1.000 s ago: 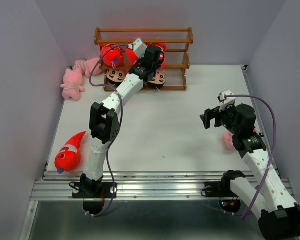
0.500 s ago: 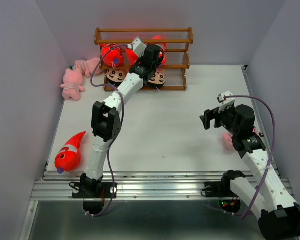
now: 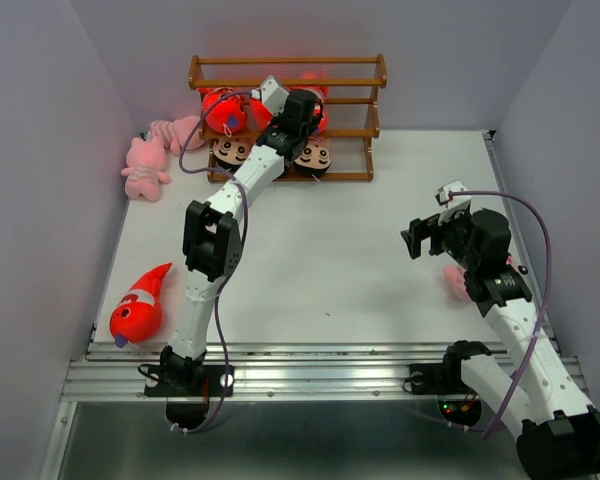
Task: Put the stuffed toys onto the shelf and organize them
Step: Place the stuffed toy onto shelf
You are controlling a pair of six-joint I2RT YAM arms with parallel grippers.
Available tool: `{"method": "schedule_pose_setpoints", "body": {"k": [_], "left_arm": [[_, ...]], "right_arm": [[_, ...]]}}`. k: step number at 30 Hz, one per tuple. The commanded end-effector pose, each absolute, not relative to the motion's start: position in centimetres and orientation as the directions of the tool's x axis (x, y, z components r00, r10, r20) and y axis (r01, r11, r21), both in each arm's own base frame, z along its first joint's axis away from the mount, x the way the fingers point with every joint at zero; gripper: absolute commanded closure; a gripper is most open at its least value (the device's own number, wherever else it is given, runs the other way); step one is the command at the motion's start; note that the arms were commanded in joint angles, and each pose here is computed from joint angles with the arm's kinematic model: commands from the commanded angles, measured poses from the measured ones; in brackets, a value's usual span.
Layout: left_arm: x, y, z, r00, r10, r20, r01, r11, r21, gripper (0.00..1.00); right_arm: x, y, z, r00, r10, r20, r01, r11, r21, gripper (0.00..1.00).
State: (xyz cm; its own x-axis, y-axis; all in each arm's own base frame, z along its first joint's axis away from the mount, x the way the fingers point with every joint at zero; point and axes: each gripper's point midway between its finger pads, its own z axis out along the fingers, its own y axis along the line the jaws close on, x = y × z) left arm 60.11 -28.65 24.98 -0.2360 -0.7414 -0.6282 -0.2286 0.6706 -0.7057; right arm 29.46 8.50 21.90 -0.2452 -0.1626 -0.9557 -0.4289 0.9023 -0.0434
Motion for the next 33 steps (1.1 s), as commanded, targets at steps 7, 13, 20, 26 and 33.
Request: {"method": "schedule_pose_setpoints", "body": {"k": [7, 13, 20, 26, 33], "left_arm": [[60.7, -26.4, 29.3, -0.152, -0.761, -0.630, -0.205, 0.648, -0.733, 1.00], [60.7, -25.5, 29.2, -0.140, -0.759, -0.635, -0.226, 0.649, -0.726, 1.00], [60.7, -25.4, 29.1, -0.146, -0.748, -0.647, -0.224, 0.662, -0.715, 1.00], [60.5, -25.5, 29.0, -0.166, -0.729, -0.664, -0.213, 0.684, -0.698, 0.92], [60.1, -25.4, 29.7, -0.168, -0.720, -0.673, -0.199, 0.694, -0.692, 0.75]], "right_arm": [[30.2, 7.9, 23.8, -0.173, -0.156, -0.973, -0.399, 0.914, -0.075, 0.00], [30.2, 7.9, 23.8, -0.173, -0.155, -0.973, -0.399, 0.914, -0.075, 0.00], [30.2, 7.9, 23.8, -0.173, -0.155, -0.973, -0.399, 0.914, -0.075, 0.00], [30.2, 7.9, 23.7, -0.173, -0.155, -0.973, -0.399, 0.914, -0.075, 0.00], [30.2, 7.8, 23.8, -0.171, -0.157, -0.973, -0.399, 0.914, -0.077, 0.00]]}}
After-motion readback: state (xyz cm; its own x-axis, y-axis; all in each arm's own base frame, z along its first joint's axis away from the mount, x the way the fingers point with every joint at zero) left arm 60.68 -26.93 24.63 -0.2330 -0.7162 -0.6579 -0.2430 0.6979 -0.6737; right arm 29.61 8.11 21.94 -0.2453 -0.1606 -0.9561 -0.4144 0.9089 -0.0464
